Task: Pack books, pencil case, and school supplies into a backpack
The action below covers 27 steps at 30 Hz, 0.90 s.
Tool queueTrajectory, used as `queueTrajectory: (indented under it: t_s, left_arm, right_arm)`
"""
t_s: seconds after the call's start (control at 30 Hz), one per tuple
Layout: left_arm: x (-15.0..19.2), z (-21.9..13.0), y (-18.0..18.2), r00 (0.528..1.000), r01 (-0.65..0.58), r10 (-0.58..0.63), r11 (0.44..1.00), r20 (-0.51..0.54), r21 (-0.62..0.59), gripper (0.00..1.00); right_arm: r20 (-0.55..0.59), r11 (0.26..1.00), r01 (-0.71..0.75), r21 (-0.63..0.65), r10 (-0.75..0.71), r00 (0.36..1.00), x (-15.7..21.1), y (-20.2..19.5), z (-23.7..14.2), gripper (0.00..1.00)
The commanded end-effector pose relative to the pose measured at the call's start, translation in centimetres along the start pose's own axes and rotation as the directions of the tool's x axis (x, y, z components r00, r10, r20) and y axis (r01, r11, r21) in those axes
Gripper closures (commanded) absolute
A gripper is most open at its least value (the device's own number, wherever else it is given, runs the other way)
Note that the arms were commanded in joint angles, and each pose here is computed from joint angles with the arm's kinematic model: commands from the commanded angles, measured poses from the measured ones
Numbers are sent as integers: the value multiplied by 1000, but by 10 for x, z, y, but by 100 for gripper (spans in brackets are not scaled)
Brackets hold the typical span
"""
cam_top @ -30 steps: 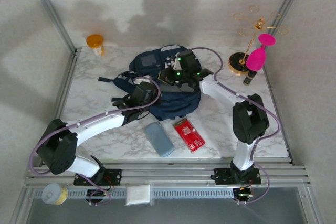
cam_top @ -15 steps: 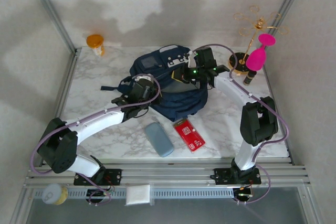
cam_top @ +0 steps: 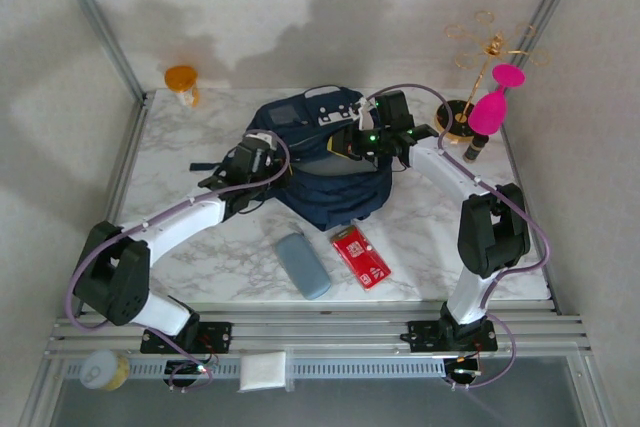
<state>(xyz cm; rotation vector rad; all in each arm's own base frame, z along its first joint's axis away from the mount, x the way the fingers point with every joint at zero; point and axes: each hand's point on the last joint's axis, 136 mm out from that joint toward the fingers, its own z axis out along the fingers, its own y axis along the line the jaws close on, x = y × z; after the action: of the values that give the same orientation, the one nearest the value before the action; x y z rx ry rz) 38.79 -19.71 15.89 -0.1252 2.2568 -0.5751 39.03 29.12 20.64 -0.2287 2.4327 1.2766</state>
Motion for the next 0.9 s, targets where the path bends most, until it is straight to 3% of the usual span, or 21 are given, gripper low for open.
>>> queueTrajectory:
  t_s: [0.0, 0.1, 0.2, 0.3, 0.4, 0.57, 0.7, 0.77, 0.87]
  left_arm:
    - [-18, -6, 84, 995, 57, -32, 960, 95, -273, 100]
    - [-21, -1, 89, 995, 67, -44, 960, 88, -271, 100]
    - [-11, 10, 55, 998, 54, -49, 991, 42, -125, 100]
    - [-5, 12, 32, 997, 56, -53, 997, 53, -59, 100]
    - [2, 13, 2, 998, 41, -42, 999, 43, 24, 100]
    - [9, 16, -33, 999, 21, -24, 994, 25, 108, 100]
    - [10, 17, -39, 999, 36, -38, 992, 18, 123, 100]
    - [12, 16, -42, 1000, 22, -24, 993, 14, 118, 100]
    - [10, 13, -43, 1000, 19, -21, 995, 13, 101, 100]
  right_arm:
    - [84, 996, 27, 83, -34, 996, -25, -19, -31, 100]
    - [109, 991, 20, 132, -34, 993, -29, -24, -35, 100]
    - [139, 992, -35, 117, 19, 990, -29, -19, -28, 100]
    - [204, 986, -148, 71, 130, 970, -22, -12, -19, 81]
    - [255, 972, -231, 45, 213, 943, -12, -4, -9, 49]
    - [324, 961, -274, -19, 266, 908, 2, 24, 10, 37]
    - [323, 938, -344, -37, 337, 884, 13, 28, 36, 38]
    - [334, 938, -342, -59, 342, 879, 14, 32, 43, 52]
    - [373, 939, -343, 13, 314, 873, 8, 19, 39, 74]
